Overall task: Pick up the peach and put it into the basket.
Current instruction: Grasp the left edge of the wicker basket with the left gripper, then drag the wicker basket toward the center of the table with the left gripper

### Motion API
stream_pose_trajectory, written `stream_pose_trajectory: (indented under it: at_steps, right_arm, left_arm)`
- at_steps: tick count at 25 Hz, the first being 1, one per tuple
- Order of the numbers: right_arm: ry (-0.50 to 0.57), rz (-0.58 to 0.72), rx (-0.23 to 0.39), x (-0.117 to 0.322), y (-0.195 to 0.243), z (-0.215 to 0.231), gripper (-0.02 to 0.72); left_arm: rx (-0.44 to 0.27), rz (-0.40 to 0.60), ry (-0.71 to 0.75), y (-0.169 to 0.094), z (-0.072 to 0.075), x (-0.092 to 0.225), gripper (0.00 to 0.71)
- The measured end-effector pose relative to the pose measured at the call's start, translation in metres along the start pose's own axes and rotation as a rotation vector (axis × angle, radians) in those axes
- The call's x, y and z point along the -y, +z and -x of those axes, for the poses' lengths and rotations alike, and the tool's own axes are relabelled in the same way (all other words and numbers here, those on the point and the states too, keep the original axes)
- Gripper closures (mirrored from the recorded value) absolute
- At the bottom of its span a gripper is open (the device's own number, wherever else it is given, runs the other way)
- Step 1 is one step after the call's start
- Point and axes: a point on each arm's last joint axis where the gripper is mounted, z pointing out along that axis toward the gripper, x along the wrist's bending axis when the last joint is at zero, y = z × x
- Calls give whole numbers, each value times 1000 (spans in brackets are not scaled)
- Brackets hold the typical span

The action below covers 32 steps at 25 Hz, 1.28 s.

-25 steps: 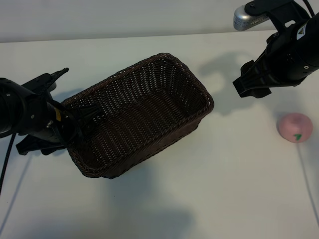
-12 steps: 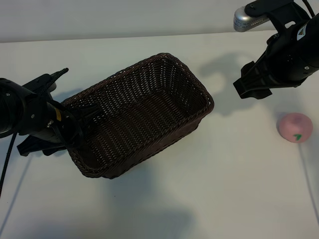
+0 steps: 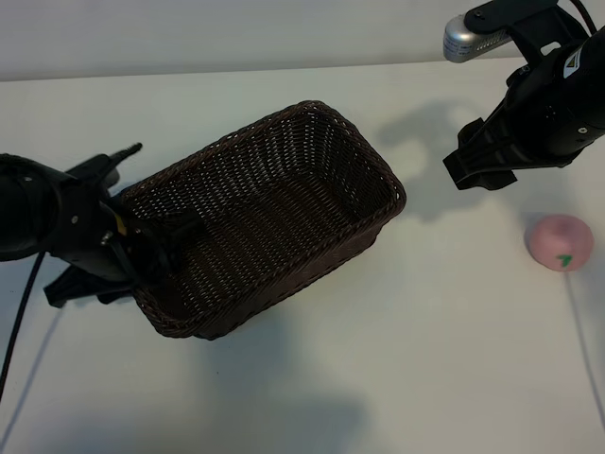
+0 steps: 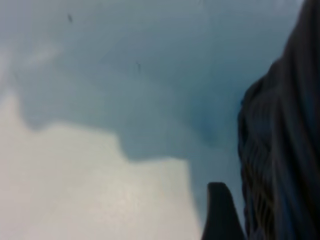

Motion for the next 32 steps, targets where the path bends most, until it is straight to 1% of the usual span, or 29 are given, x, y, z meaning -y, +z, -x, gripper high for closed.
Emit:
stream_pose_trajectory:
  at_steps: [2, 3, 7, 8, 18, 21, 23, 28, 32]
  right_arm:
    - [0, 0, 0, 0, 0, 0, 108]
    - [0, 0, 0, 0, 0, 0, 108]
    - [0, 0, 0, 0, 0, 0, 108]
    - [1, 0, -1, 0, 0, 0, 108]
    - [1, 0, -1, 0, 0, 0, 108]
    - [1, 0, -1, 0, 0, 0, 108]
    - [1, 0, -1, 0, 0, 0, 108]
    - [1, 0, -1, 0, 0, 0, 108]
    - [1, 0, -1, 0, 0, 0, 108]
  left_arm:
    - [8, -5, 5, 0, 1, 1, 292]
    - [13, -2, 9, 0, 1, 0, 325]
    - [28, 5, 13, 0, 2, 0, 490]
    - [32, 9, 12, 0, 3, -1, 522]
    - [50, 26, 38, 0, 4, -2, 529]
    - [60, 35, 50, -4, 5, -3, 535]
    - [73, 48, 56, -8, 6, -4, 551]
    - [106, 74, 76, -20, 8, -5, 553]
    - [117, 60, 99, -21, 8, -3, 554]
